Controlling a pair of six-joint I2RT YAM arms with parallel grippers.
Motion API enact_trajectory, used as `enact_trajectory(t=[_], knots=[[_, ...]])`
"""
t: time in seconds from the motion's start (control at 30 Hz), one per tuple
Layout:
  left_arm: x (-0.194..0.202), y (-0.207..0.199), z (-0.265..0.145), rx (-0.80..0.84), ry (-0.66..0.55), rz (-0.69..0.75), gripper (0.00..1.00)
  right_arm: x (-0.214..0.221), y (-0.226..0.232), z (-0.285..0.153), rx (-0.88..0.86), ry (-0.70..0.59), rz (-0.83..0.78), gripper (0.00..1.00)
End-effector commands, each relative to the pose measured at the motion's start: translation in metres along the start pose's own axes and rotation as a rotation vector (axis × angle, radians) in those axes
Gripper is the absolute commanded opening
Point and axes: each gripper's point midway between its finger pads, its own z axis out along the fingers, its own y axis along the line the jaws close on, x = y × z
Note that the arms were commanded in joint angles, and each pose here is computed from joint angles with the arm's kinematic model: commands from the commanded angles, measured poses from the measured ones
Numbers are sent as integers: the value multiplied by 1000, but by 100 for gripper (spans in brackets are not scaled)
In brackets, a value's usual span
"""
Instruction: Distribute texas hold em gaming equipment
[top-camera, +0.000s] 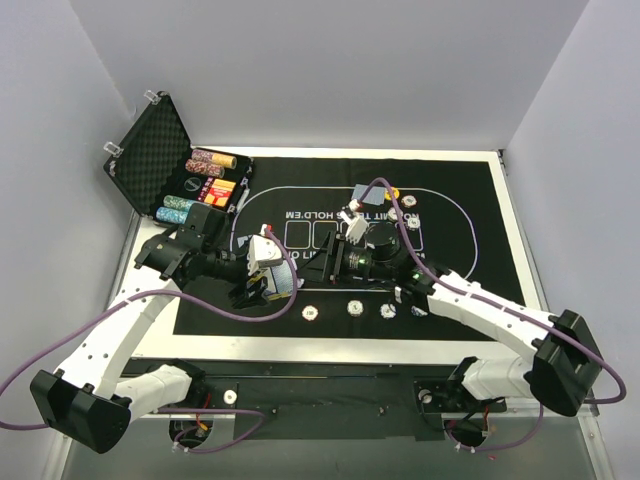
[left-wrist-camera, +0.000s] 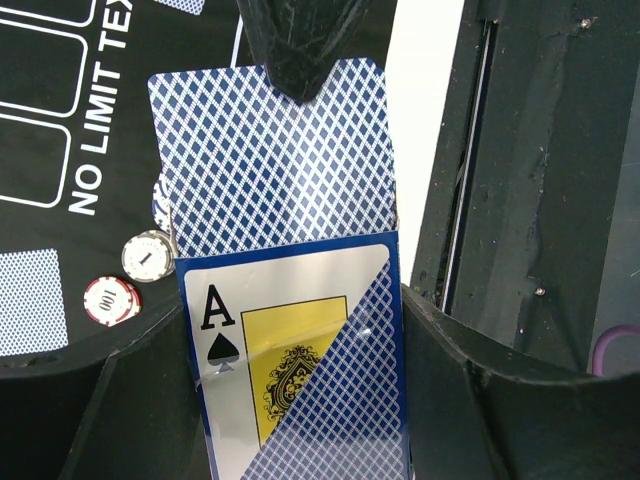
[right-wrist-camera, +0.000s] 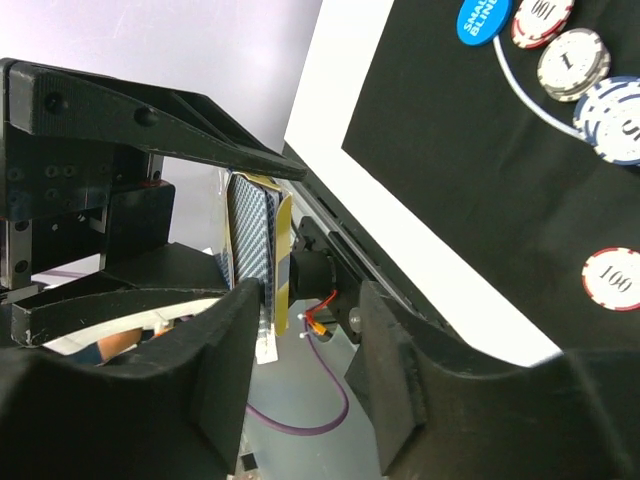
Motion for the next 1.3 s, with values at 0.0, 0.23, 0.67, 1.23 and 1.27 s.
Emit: enact_trajectory(t=[0.0,0.23,0.67,1.23,1.27], knots=[[-23,-3,-10,-7,-74,66,2,-22,17,-15,-10,-99,-66,43],[-19,-4,-8,-1,-63,56,2,-16,34,-8,12,-71,-132,47],[-25,-2,-12,-14,-71,58,9,2,25,18,57,4,-144,41],[-30,-9,-16,6,-88,51,5,-4,5,-4,92,-49,-106,27],[-30,-9,-16,6,-88,50,5,-4,4,-4,95,-51,-104,27]])
